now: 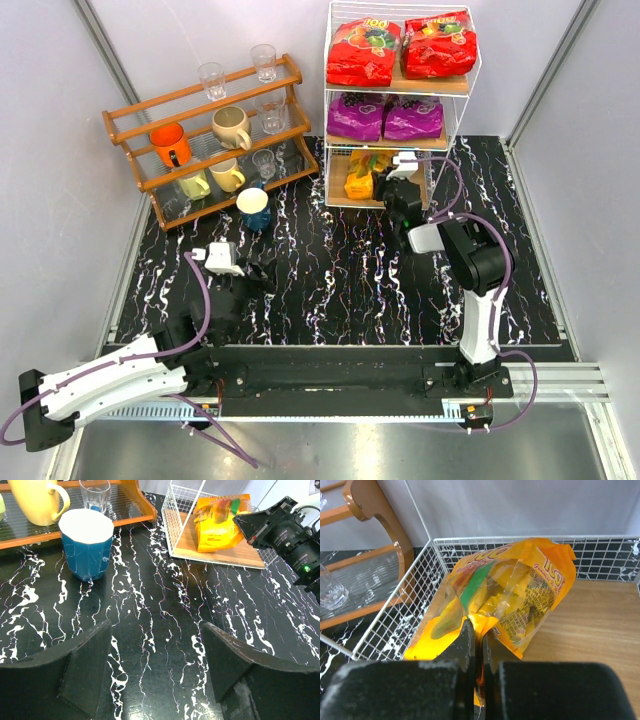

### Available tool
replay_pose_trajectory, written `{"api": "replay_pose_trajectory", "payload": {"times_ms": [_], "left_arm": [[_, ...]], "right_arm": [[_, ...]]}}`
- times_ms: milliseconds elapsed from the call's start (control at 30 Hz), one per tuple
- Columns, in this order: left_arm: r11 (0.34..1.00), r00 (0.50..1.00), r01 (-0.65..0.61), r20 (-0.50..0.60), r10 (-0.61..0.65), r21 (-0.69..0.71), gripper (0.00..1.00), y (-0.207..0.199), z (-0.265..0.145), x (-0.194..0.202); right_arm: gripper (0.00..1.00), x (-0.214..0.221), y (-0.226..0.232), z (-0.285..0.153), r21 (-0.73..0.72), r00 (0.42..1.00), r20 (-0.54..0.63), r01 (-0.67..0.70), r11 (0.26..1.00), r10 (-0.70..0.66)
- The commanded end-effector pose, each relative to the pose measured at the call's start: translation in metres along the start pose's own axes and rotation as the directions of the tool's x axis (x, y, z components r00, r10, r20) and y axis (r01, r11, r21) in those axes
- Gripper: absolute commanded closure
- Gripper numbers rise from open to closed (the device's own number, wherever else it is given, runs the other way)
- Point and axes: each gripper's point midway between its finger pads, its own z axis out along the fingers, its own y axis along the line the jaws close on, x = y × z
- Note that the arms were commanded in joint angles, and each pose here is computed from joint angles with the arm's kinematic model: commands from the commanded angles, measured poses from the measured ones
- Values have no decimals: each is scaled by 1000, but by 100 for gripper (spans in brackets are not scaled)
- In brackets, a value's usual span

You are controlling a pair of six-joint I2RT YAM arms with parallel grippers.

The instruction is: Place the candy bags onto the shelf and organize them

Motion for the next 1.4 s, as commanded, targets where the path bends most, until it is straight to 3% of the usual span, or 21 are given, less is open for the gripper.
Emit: {"api": "replay_pose_trajectory", "payload": {"times_ms": [0, 33, 67, 133, 267, 433, 567, 600, 633, 667, 733, 767, 867, 933, 1100, 1367], "left_arm": [[999, 999, 30, 42, -30, -11, 24, -1, 3, -9], [999, 999, 34, 39, -34, -9, 24, -1, 2, -8], [999, 999, 38, 37, -38, -10, 22, -1, 2, -9], [999, 998, 48, 28, -47, -12, 18, 0, 1, -9], [998, 998, 69, 13, -68, -14, 3, -2, -2, -13], [994, 994, 107, -27, -107, -2, 1, -6, -8, -19], [990, 988, 140, -65, -140, -2, 1, -7, -13, -18], [991, 988, 131, -85, -132, -16, 1, -3, -15, -13], [989, 984, 150, -97, -151, -18, 1, -3, -17, -12], [987, 982, 161, -98, -162, -14, 1, -4, -18, -15], [985, 977, 169, -128, -170, -21, 1, -3, -22, -10], [983, 974, 181, -131, -183, -27, 1, -2, -23, -10], [980, 969, 192, -151, -197, -45, 1, 0, -27, -11], [982, 967, 181, -170, -188, -56, 1, 2, -29, -10], [981, 969, 152, -178, -172, -124, 1, 12, -34, -22], [975, 965, 115, -211, -155, -190, 1, 29, -40, -11]], "right_arm": [[95, -81, 7, 23, -42, 970, 237, -52, 998, 61], [68, -81, 8, 23, -49, 972, 226, -54, 997, 64], [53, -78, 6, 21, -44, 976, 208, -63, 997, 71], [36, -83, 3, 7, -39, 975, 204, -80, 996, 86], [22, -87, 3, -30, -47, 973, 180, -137, 989, 144], [18, -103, -7, -99, -17, 961, 161, -226, 974, 226], [17, -102, -9, -150, 28, 952, 51, -304, 952, 302], [17, -124, -7, -167, 16, 941, 88, -329, 944, 326], [17, -109, -11, -179, 55, 945, 10, -328, 943, 328], [17, -131, -7, -196, 29, 931, 46, -364, 931, 362], [16, -119, -10, -216, 69, 924, -26, -378, 923, 381], [16, -136, -8, -230, 49, 911, 6, -413, 910, 413], [10, -137, -10, -259, 74, 896, -37, -438, 896, 442], [0, -136, -11, -274, 103, 893, -87, -433, 895, 442], [0, -148, -2, -305, 76, 884, -151, -437, 896, 443], [0, -125, -2, -348, 89, 840, -235, -483, 871, 490]]}}
